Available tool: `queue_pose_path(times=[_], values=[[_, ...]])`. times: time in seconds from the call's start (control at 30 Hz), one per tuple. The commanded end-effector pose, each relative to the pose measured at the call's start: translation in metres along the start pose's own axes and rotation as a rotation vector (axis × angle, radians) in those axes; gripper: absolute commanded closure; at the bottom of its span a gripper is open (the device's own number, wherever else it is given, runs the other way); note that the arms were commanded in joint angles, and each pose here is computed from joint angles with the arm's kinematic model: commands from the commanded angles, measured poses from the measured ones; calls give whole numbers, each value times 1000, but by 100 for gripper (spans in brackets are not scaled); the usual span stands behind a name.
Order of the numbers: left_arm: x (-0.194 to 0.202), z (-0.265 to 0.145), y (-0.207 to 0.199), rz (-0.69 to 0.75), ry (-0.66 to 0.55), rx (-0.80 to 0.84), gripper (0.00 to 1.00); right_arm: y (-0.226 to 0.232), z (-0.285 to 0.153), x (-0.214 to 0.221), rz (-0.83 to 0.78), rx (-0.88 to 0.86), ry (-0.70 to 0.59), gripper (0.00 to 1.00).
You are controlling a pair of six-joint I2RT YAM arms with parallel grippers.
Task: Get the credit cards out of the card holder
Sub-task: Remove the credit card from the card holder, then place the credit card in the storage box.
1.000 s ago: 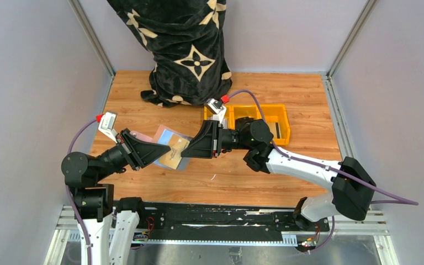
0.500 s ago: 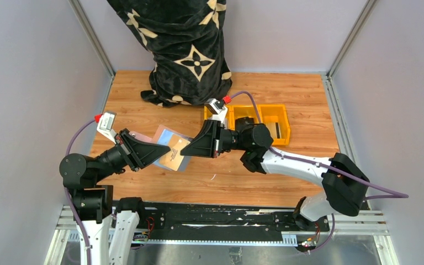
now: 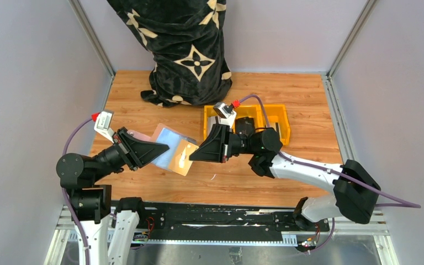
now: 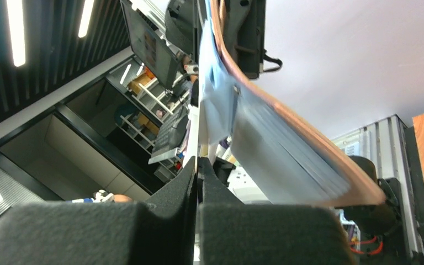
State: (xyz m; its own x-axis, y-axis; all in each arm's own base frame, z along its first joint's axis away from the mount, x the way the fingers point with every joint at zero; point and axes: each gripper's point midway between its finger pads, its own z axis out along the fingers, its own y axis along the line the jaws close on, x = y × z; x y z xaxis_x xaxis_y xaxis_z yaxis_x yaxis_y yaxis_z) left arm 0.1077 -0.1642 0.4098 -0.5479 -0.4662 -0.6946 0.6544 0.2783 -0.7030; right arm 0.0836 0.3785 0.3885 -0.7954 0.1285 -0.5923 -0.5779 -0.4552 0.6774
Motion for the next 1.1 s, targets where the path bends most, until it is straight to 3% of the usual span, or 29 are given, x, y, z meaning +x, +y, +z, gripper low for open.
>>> queue_pose_path(times=[0.0, 0.13, 0.3, 0.4, 0.57, 0.67, 0.8, 1.07], values=[[-12, 1, -12, 89, -32, 8, 100, 5, -22, 9, -45, 16, 59, 100], [-14, 1, -13, 136, -27, -2, 100, -10, -52, 7, -46, 129, 87, 100], [-13, -1, -12, 195, -12, -13, 100, -41, -103, -11, -89, 394, 99, 100], [-10, -2, -12, 232, -2, -18, 100, -65, -147, -37, -193, 682, 97, 100], [-6, -4, -7, 269, 21, -30, 100, -108, -253, -80, -242, 1304, 54, 100], [-3, -4, -5, 273, 39, -30, 100, -128, -306, -97, -275, 1572, 93, 100], [-1, -5, -6, 281, 54, -30, 100, -151, -358, -110, -265, 1783, 171, 100], [0, -5, -7, 274, 66, -17, 100, -153, -400, -143, -312, 2029, 237, 100]])
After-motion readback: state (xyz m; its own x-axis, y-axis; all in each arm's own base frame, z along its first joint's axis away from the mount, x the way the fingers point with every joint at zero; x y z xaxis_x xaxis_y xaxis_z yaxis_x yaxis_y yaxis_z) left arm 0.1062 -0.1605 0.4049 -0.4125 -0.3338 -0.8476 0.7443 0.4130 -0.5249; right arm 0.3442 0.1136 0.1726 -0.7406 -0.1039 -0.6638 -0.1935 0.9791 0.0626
